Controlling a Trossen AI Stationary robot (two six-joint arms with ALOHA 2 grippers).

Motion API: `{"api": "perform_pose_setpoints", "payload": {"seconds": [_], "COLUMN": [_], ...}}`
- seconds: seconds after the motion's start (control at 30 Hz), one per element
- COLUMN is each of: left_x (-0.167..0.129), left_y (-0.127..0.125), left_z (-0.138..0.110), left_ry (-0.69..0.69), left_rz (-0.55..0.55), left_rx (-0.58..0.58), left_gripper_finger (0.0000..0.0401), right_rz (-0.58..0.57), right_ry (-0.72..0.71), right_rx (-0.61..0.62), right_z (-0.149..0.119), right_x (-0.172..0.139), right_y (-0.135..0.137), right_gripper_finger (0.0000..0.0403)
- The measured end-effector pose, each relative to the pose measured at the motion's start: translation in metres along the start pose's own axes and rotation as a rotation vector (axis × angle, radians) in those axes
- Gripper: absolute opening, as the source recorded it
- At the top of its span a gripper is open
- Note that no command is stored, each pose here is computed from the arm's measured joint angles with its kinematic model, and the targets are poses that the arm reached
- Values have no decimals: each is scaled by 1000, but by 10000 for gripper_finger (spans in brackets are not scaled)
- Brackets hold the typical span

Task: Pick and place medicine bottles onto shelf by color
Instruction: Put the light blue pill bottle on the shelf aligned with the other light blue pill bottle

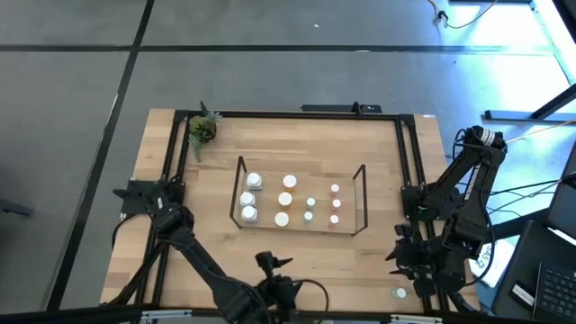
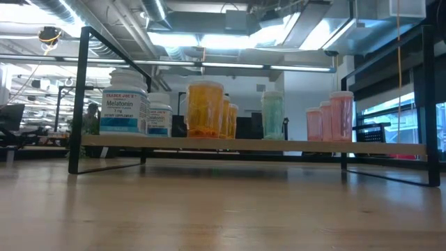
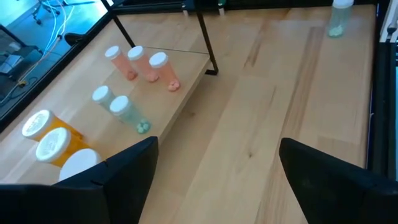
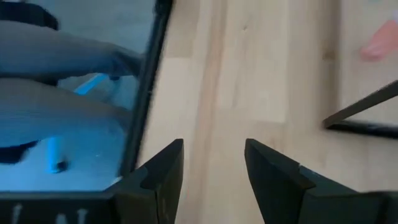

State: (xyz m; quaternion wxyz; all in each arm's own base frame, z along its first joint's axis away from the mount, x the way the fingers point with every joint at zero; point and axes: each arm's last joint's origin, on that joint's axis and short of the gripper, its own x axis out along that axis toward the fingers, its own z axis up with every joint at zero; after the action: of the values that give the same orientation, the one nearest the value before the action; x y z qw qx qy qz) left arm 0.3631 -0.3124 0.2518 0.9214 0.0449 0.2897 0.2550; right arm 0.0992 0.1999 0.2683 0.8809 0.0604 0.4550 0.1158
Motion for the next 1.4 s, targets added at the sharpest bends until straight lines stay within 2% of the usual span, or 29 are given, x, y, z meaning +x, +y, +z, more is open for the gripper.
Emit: {"api": "perform_pose_setpoints", "payload": {"seconds": [0.33,0.63,0.83,1.27,1.4], "left_x": [3,3,3,3,4], "left_y": [1,1,1,2,2], "left_z": [1,1,1,1,1], "left_ry": [1,1,1,3,3], "left_rz": [6,6,6,8,9], "left_rx": [-3,-3,-2,1,0], "left_gripper_finger": [330,331,332,334,331], "right_rz": [127,162,177,151,154], "right_ry": [145,178,232,423,433], "right_rx": [61,63,166,82,-21], "right_z": [-3,-4,-5,-28,-36], "right_x": [-1,-1,-1,29,42], "right_y": [5,7,8,29,37], "right_gripper_finger": [172,172,172,172,172]}}
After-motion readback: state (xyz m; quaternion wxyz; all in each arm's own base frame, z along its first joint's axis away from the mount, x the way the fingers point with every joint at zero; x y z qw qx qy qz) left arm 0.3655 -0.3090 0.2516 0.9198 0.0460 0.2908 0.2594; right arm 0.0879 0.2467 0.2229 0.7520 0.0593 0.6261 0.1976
